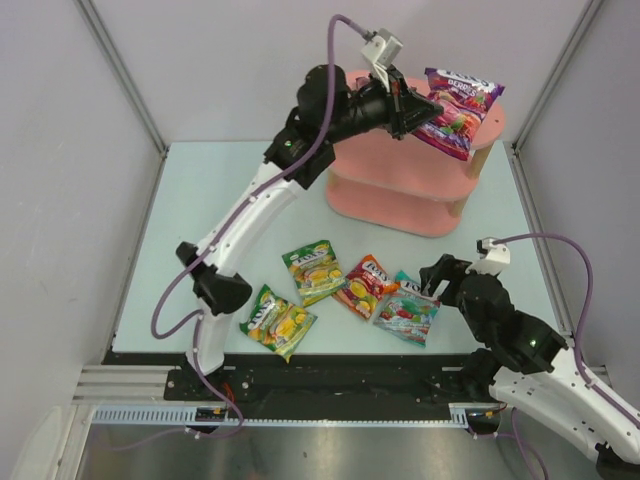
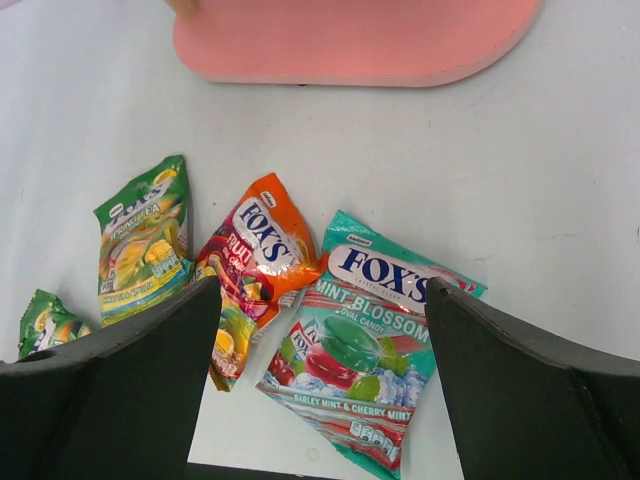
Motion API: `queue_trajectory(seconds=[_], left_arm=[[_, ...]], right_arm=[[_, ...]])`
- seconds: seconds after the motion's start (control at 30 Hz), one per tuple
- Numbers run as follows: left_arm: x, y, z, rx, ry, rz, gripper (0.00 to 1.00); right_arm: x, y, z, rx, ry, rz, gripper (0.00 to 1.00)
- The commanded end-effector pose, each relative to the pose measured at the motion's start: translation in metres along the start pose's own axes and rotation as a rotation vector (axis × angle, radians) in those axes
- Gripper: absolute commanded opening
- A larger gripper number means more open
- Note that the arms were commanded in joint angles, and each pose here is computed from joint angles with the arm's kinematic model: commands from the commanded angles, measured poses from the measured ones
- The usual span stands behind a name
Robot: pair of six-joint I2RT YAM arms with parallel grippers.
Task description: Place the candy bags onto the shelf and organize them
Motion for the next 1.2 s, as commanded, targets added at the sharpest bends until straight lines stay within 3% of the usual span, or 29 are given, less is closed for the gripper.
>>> queue_trajectory(seconds=[0.0, 0.47, 1.07, 1.17], left_arm=[[0.014, -0.012, 0.016, -0.042, -0.016, -0.131, 0.0], [0.024, -0.017, 0.057, -0.029, -0.065, -0.25, 0.0], [0.036, 0.0, 0.084, -0.063, -0.022, -0.251, 0.03], [0.038, 0.003, 0.085, -0.064, -0.018, -0.249, 0.08]], right_arm=[[-0.003, -0.002, -0.002, 0.034, 0.007, -0.015, 0.87], [-0.003, -0.001, 0.0, 0.037, -0.005, 0.0, 0.87], [0.0, 0.002, 0.001, 0.017, 0.007, 0.018, 0.87], [0.0, 0.002, 0.001, 0.017, 0.008, 0.019, 0.87]])
Point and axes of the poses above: each gripper's point midway between its finger pads, its own x axis out along the fingers, its own z axis along the line the jaws close on, y = z × x, the point moved 8 cm from there along -x, back along the fingers, and after that the axes turned 7 degrees about -x, right-handed, at the moved point
